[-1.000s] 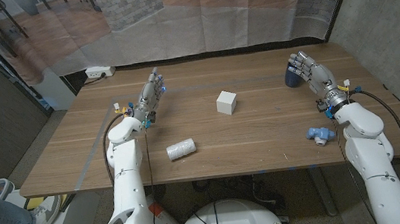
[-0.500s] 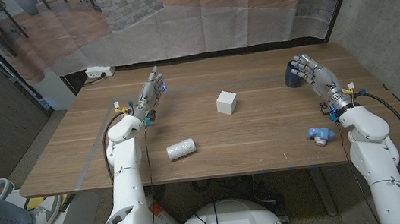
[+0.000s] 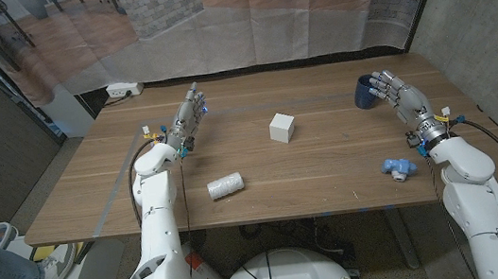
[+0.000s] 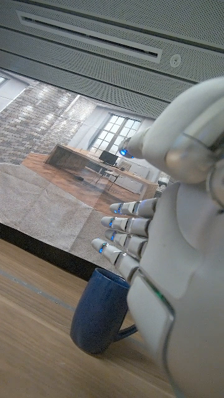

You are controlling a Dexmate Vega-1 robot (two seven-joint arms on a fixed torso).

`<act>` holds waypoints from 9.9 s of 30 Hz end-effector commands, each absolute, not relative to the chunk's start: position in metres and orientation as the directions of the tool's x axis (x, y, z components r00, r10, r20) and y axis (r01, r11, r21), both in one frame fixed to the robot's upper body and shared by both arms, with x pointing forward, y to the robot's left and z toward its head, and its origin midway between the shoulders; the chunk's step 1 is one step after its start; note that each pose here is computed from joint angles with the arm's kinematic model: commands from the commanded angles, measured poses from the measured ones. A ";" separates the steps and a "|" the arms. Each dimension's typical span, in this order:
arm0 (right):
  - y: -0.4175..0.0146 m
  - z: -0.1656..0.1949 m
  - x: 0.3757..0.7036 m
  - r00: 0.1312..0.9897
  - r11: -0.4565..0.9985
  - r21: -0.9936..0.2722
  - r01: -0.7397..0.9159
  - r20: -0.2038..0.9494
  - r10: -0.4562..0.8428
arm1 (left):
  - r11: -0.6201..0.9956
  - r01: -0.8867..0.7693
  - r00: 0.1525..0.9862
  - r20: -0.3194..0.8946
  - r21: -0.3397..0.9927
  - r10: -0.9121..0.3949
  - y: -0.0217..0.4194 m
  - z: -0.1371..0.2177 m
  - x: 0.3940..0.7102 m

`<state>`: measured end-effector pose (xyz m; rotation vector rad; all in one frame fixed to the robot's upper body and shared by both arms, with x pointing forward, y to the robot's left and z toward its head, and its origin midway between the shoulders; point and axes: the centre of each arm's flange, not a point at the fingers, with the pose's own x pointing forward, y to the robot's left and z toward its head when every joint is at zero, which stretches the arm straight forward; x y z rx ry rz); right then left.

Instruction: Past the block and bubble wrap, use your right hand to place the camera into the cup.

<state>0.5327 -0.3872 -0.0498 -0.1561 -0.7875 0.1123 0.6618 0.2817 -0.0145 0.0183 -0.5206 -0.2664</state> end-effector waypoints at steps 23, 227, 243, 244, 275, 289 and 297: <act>-0.416 -0.065 0.505 0.705 0.979 -0.205 0.001 0.694 0.145 | 0.959 0.266 0.834 0.474 0.101 -0.281 0.272 -0.012 0.666; -0.423 -0.131 0.377 0.621 0.782 -0.536 0.318 0.741 0.255 | 0.939 0.303 0.821 0.456 0.166 -0.345 0.243 0.021 0.683; -0.415 -0.122 0.373 0.630 0.651 -0.644 0.402 0.711 0.314 | 0.941 0.299 0.821 0.459 0.160 -0.339 0.245 0.018 0.684; -0.415 -0.122 0.373 0.632 0.641 -0.651 0.405 0.707 0.318 | 0.941 0.299 0.821 0.459 0.160 -0.339 0.245 0.018 0.684; -0.400 -0.112 0.372 0.705 0.407 -0.779 0.476 0.615 0.353 | 0.938 0.311 0.825 0.446 0.153 -0.346 0.250 0.015 0.693; -0.392 -0.108 0.373 0.747 0.278 -0.826 0.490 0.562 0.354 | 0.940 0.307 0.827 0.447 0.150 -0.342 0.255 0.015 0.695; -0.386 -0.105 0.372 0.769 0.222 -0.844 0.488 0.536 0.347 | 0.940 0.307 0.825 0.451 0.147 -0.340 0.258 0.016 0.697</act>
